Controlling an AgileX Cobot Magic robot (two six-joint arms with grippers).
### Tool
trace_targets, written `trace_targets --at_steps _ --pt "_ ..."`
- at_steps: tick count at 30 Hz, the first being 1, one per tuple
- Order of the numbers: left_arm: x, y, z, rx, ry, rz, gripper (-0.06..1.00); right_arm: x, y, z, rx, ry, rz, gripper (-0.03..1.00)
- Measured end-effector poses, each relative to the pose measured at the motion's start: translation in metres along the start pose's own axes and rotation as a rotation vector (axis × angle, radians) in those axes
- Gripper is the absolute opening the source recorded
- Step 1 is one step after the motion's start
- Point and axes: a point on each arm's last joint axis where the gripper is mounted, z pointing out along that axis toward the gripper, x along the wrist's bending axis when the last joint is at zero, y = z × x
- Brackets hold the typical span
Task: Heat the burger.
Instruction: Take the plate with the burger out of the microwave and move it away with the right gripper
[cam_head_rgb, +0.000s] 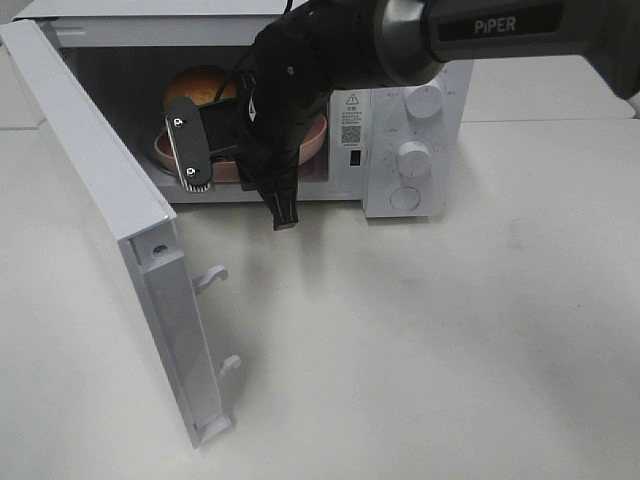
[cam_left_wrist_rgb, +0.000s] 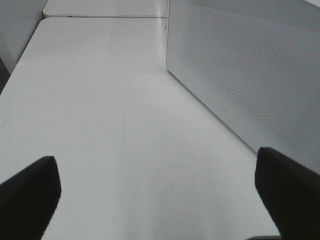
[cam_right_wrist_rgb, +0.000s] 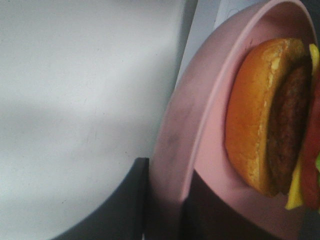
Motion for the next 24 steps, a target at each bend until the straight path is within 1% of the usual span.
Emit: trace_targets --at_steps 7,16,24 --pt "0.0 0.0 0.0 0.0 0.0 0.0 0.98 0.009 -0.002 -0.014 -0.048 -0.057 -0.014 0.16" --pt "0.0 0.0 0.0 0.0 0.0 0.0 0.98 0.024 -0.007 -0.03 -0.074 -0.075 -0.047 0.16" --pt "0.0 0.0 0.0 0.0 0.0 0.0 0.98 0.041 -0.012 -0.046 -0.12 -0.126 -0.055 0.16"
